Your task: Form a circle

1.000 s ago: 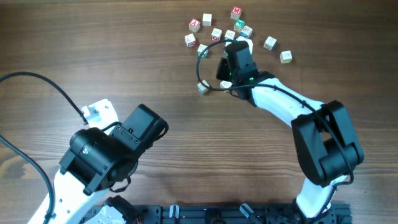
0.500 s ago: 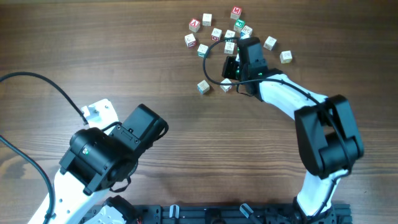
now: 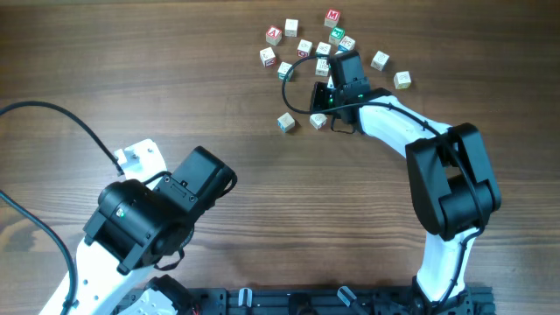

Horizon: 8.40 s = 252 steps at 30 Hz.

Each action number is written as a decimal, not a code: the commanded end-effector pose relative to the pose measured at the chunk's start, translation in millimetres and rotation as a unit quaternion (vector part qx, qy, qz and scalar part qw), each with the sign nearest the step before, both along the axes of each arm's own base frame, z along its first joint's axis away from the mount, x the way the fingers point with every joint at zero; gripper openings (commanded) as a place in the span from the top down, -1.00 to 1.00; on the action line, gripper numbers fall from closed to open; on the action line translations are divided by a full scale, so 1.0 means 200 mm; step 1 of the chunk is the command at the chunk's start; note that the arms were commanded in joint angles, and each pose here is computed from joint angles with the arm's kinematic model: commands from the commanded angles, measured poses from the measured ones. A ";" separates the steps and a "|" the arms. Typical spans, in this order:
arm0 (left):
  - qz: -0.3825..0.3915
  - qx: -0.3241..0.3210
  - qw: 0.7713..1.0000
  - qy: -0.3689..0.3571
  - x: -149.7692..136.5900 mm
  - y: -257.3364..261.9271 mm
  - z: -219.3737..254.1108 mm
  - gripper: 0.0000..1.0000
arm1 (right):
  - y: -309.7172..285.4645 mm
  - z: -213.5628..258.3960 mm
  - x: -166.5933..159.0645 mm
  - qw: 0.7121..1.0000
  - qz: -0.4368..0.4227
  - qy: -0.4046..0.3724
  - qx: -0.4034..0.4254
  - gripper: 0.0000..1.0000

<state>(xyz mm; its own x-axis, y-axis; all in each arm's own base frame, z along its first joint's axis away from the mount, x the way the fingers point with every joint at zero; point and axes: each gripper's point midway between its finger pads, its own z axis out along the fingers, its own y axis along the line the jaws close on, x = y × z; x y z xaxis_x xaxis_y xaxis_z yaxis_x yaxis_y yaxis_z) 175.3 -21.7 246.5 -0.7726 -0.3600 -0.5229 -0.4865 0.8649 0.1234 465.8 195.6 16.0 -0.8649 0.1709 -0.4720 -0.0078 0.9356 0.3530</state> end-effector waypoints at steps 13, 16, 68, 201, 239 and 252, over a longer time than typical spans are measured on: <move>0.006 -0.001 1.000 -0.004 0.00 0.01 0.00 -1.00 | 0.03 0.00 -0.04 0.999 0.027 0.021 -0.010 0.91; 0.006 -0.001 1.000 -0.004 0.00 0.01 0.00 -1.00 | 0.02 0.02 -0.05 0.999 0.027 0.025 -0.012 0.91; 0.006 -0.001 1.000 -0.004 0.00 0.01 0.00 -0.99 | 0.11 0.02 -0.21 0.996 0.038 0.086 0.010 0.91; 0.006 -0.001 1.000 -0.004 0.00 0.01 0.00 -1.00 | 0.23 0.00 -0.52 0.987 -0.043 0.076 -0.133 0.91; 0.006 -0.001 1.000 -0.004 0.00 0.01 0.00 -1.00 | 0.20 0.00 -0.42 0.987 -0.090 0.043 -0.127 0.91; 0.006 -0.001 1.000 -0.004 0.00 0.01 0.00 -1.00 | 0.30 -0.02 -0.49 0.991 -0.004 0.071 -0.111 0.91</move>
<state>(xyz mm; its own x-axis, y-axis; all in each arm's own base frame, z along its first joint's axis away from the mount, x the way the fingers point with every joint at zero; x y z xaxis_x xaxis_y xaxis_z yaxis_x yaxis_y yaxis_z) 175.2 -21.7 246.5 -0.7728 -0.3599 -0.5228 -0.4864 0.8649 0.1237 375.5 258.9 26.8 -0.9050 0.1010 -0.4133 0.0375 0.9866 0.1589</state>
